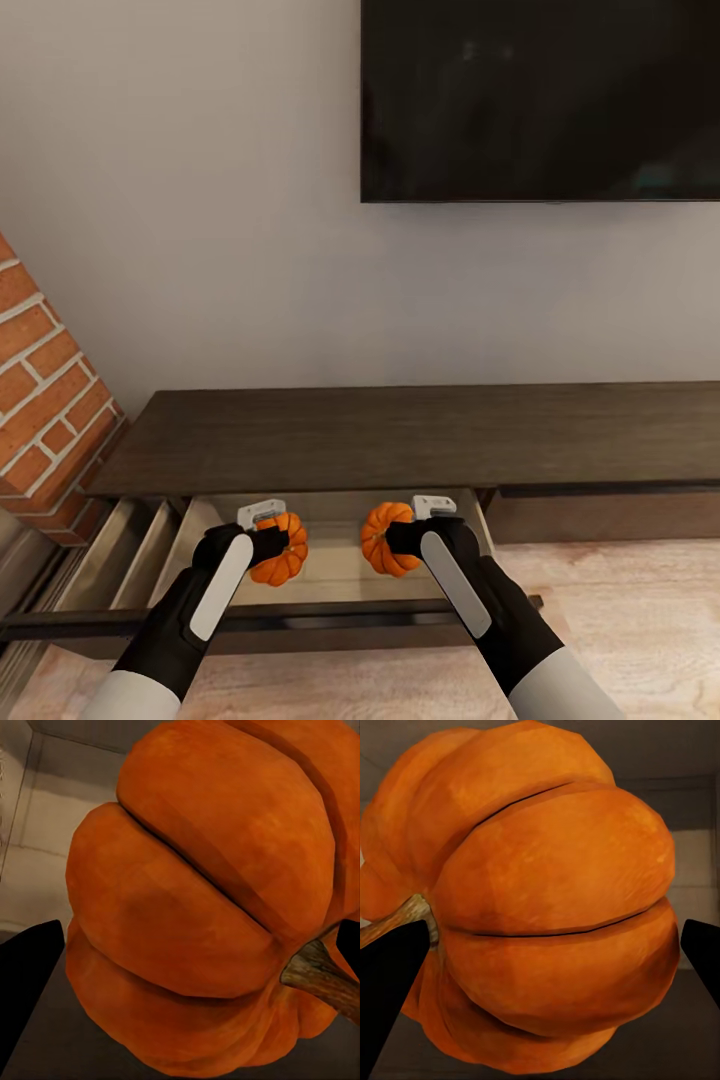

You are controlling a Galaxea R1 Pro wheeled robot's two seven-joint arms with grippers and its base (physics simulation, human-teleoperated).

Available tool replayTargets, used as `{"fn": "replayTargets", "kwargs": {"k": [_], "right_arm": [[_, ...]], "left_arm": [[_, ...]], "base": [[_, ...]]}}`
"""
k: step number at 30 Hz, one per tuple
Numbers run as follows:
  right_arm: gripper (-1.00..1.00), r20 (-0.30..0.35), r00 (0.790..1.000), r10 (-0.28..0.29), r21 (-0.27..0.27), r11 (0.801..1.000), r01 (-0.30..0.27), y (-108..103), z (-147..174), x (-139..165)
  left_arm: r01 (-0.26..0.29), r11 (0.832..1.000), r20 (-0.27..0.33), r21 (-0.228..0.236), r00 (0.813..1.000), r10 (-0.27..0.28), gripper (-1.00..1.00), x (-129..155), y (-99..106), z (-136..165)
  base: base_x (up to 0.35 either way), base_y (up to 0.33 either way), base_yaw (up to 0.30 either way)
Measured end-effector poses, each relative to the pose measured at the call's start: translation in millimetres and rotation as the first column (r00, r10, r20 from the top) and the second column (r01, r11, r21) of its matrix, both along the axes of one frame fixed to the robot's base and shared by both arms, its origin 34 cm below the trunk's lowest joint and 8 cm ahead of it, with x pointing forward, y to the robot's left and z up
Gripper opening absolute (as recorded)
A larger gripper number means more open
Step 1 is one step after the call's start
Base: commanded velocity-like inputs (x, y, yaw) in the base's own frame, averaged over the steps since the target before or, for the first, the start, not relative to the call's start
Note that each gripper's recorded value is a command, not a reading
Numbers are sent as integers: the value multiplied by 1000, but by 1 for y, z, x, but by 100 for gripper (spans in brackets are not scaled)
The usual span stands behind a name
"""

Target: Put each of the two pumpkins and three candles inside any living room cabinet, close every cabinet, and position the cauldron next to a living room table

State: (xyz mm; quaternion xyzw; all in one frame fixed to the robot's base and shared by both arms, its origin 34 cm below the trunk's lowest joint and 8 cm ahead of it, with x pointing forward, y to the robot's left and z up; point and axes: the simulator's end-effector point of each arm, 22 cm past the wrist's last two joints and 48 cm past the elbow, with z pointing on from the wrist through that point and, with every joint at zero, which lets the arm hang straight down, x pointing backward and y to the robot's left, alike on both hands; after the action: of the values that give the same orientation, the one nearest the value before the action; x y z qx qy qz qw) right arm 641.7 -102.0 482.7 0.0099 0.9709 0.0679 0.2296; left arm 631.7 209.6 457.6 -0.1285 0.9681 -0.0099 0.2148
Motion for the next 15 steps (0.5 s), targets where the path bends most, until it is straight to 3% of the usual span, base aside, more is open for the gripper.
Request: {"fn": "replayTargets", "kwargs": {"k": [15], "right_arm": [[-100,19,1000,-15,8,1000,14,0,-29,-3]], "left_arm": [[-7,1000,9,3,1000,7,-100,-5,1,-31]], "base": [[0,0,0]]}}
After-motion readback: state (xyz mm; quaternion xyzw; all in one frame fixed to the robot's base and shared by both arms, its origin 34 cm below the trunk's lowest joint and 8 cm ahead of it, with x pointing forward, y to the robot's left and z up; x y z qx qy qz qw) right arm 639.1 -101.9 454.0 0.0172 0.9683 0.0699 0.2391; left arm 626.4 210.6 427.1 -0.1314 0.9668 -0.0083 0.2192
